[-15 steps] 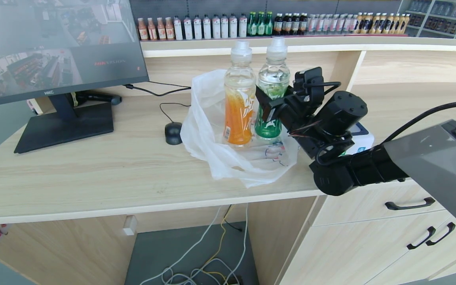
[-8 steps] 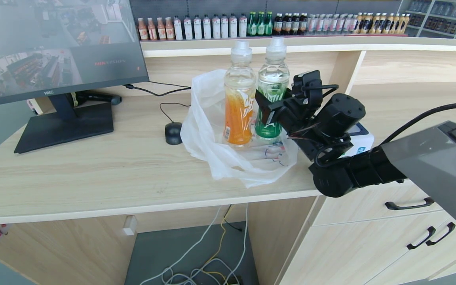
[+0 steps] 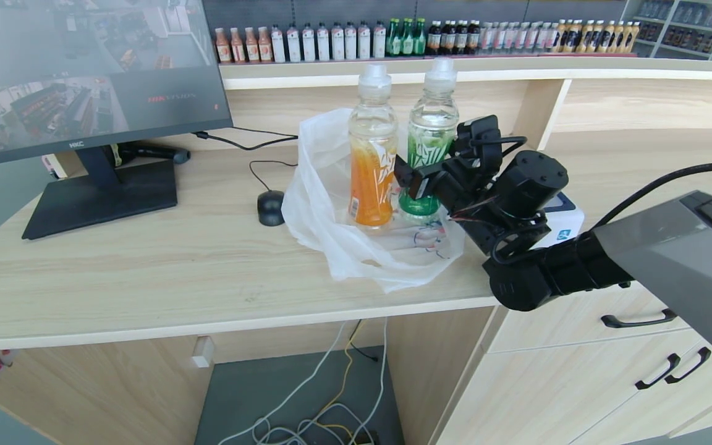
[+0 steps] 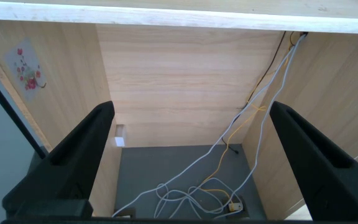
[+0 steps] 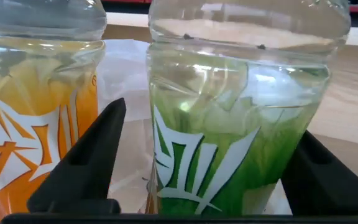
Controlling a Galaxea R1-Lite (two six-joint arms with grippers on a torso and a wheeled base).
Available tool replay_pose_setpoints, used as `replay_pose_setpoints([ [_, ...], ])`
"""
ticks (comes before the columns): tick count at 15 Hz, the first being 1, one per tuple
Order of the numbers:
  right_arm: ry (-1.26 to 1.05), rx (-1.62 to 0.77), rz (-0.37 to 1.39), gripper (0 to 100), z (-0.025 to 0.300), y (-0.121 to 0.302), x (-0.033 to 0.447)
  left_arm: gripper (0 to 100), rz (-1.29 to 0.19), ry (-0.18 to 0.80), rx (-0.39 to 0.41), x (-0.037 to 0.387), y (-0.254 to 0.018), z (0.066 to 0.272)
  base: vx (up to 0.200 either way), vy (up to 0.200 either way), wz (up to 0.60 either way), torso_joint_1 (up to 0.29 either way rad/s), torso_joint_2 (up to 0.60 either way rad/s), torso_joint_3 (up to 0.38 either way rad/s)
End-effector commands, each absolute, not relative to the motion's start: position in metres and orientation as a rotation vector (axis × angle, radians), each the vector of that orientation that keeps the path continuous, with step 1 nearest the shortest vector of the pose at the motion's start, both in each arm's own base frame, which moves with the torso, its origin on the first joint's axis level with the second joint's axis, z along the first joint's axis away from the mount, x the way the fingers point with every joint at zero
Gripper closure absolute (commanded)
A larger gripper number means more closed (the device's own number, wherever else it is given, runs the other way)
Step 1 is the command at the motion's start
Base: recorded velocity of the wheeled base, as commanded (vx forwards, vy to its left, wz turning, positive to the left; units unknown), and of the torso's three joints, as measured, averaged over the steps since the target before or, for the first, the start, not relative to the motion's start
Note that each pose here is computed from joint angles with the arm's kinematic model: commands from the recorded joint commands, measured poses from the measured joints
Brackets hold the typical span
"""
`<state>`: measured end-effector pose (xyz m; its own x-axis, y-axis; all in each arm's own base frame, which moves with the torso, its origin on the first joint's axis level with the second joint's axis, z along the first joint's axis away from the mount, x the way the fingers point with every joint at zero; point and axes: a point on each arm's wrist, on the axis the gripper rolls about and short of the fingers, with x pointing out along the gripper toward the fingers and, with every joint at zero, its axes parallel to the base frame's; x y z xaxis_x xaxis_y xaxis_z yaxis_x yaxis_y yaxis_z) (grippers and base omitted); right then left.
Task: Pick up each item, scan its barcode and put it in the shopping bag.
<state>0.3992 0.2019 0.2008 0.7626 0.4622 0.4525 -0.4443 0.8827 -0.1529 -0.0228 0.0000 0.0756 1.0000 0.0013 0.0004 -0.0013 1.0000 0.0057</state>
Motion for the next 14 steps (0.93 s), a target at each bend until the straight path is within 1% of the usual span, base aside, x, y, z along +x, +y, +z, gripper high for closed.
replay_pose_setpoints([
  [1,-0.505,-0.033,0.494,0,0.2018,0.2018,0.3989,0,0.002,-0.002,0.006,-0.0228,0.0000,0.0756,0.000,0.000,0.00,0.000,0.00,0.000],
  [14,-0.532,-0.007,0.493,0,0.2060,0.2007,0.3968,0,0.002,-0.002,0.006,-0.0228,0.0000,0.0756,0.000,0.000,0.00,0.000,0.00,0.000],
])
